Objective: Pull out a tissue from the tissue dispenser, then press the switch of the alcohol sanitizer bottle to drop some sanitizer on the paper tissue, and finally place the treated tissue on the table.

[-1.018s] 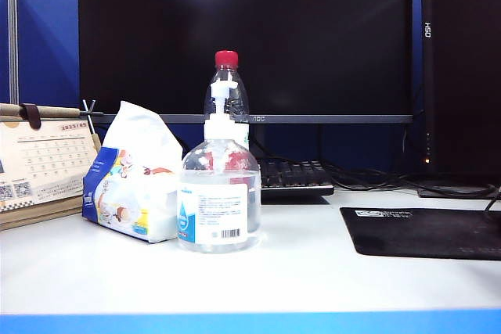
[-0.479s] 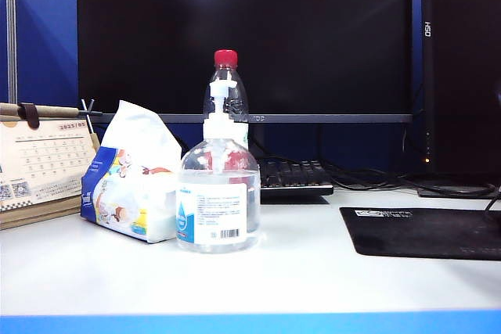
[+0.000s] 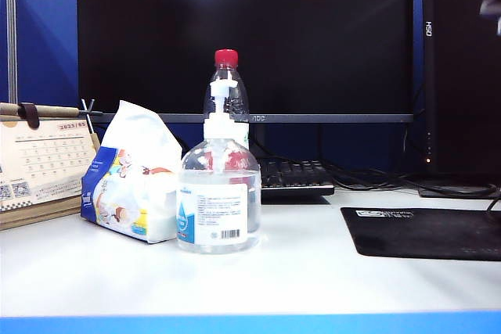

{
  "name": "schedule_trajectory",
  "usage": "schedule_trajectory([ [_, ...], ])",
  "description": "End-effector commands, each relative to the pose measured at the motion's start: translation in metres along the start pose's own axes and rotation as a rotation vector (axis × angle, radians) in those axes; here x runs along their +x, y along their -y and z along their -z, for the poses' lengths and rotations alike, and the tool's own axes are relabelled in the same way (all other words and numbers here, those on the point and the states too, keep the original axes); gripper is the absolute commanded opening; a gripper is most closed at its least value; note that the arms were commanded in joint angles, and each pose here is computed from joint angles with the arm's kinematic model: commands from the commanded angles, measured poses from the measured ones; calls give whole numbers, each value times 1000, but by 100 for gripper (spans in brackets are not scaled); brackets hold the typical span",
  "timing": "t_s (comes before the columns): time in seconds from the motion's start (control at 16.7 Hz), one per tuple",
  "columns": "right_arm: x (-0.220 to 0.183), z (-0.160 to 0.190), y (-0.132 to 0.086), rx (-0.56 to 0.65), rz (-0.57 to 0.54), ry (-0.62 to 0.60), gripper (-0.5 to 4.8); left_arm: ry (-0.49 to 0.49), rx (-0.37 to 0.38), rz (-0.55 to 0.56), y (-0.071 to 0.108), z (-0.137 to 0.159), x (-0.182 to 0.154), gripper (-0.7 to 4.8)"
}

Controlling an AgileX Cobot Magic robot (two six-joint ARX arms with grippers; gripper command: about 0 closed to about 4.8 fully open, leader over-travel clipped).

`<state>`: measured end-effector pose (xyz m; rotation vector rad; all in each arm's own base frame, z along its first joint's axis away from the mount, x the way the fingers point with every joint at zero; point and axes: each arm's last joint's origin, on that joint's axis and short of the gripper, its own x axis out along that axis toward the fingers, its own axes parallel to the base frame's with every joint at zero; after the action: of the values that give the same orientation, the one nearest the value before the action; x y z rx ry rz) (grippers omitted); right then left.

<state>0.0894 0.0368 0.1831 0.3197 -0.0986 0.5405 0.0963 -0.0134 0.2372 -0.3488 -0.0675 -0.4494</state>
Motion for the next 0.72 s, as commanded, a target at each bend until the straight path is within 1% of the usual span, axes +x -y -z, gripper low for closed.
schedule_trajectory([
  [0.06, 2, -24, -8, -16, -32, 83, 179, -105, 0, 55, -7, -12, 31, 84],
  [0.18, 7, -44, -13, -30, -30, 93, 181, -142, -15, 103, -17, -12, 57, 84],
  [0.24, 17, -57, -15, -46, -25, 66, 182, -147, -35, 106, -25, -8, 70, 84],
  [0.3, 26, -62, -16, -41, -28, 38, 201, -150, -67, 105, -30, -4, 77, 85],
  [0.36, 39, -66, -16, -36, -58, -2, 215, -156, -74, 113, -31, -1, 82, 89],
  [0.42, 54, -68, -15, -30, -97, -41, 215, -161, -72, 128, -31, 3, 88, 90],
  [0.48, 73, -70, -14, -32, -155, -47, 215, -169, -74, 136, -28, 7, 94, 96],
  [0.54, 85, -71, -13, -39, -191, -33, 216, -182, -73, 135, -26, 8, 101, 138],
  [0.6, 96, -71, -11, -41, -193, -26, 216, -195, -64, 131, -23, 10, 109, 162],
  [0.72, 109, -69, -8, -35, -189, -47, 216, -220, -63, 120, -23, 11, 128, 162],
])
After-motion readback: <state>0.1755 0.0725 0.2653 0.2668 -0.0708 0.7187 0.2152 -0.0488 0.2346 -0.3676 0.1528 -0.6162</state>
